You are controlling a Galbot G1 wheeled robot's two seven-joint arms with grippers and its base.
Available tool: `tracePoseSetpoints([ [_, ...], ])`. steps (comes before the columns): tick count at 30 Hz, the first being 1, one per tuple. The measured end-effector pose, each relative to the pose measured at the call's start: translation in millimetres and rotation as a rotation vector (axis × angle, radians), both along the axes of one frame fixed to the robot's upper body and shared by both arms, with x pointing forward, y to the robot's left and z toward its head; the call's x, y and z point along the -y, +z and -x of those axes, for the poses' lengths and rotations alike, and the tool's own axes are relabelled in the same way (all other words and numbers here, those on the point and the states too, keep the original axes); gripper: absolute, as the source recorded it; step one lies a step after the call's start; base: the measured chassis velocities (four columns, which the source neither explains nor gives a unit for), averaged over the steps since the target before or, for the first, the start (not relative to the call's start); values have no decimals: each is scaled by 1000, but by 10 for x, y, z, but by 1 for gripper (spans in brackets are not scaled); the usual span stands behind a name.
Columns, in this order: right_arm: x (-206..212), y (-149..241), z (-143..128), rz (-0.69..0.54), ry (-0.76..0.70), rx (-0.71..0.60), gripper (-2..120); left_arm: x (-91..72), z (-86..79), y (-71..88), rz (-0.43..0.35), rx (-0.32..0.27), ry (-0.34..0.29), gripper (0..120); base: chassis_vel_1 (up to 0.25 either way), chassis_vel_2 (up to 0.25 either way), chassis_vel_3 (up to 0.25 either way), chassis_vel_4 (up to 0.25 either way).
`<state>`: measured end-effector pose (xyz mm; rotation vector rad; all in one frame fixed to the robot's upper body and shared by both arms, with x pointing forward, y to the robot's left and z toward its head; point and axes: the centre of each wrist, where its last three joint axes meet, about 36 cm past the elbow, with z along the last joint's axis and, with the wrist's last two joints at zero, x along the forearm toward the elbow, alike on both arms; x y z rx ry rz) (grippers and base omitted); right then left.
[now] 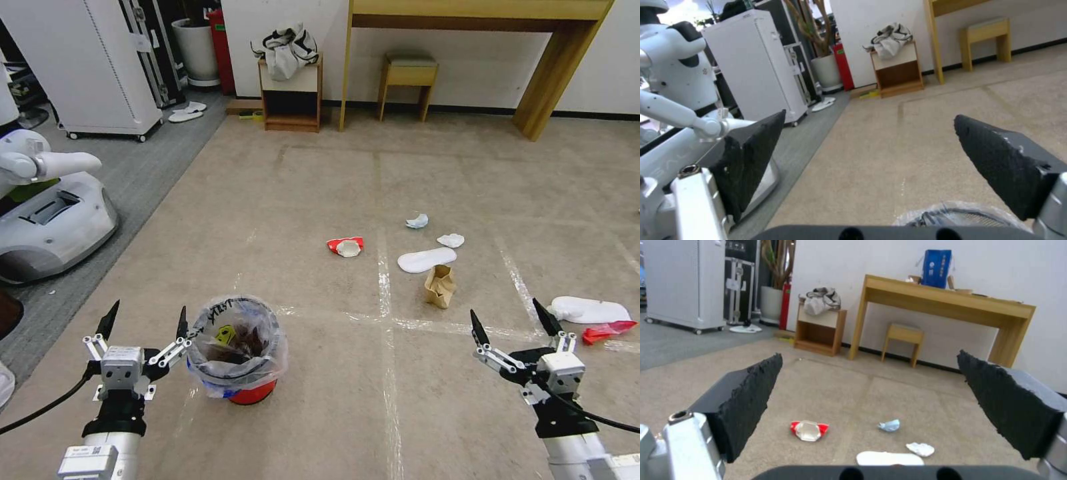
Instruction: Pick up the trash bin and place the garbage on the floor into it.
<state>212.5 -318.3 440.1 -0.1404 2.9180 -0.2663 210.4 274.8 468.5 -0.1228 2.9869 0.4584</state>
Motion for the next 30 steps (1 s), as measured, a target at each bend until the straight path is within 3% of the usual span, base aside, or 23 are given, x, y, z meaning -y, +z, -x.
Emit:
tracePoseSetpoints([
  [15,-8,-1,8,-4,-4,0,100,-123,-66,17,19,-64,-41,100,0,0,0,0],
  [23,-3,-65,10,-11,-13,-13,100,-274,-237,96,47,-174,-126,100,0,0,0,0],
  [30,5,-86,17,-12,-18,-20,100,-378,-424,234,77,-218,-193,100,0,0,0,0],
])
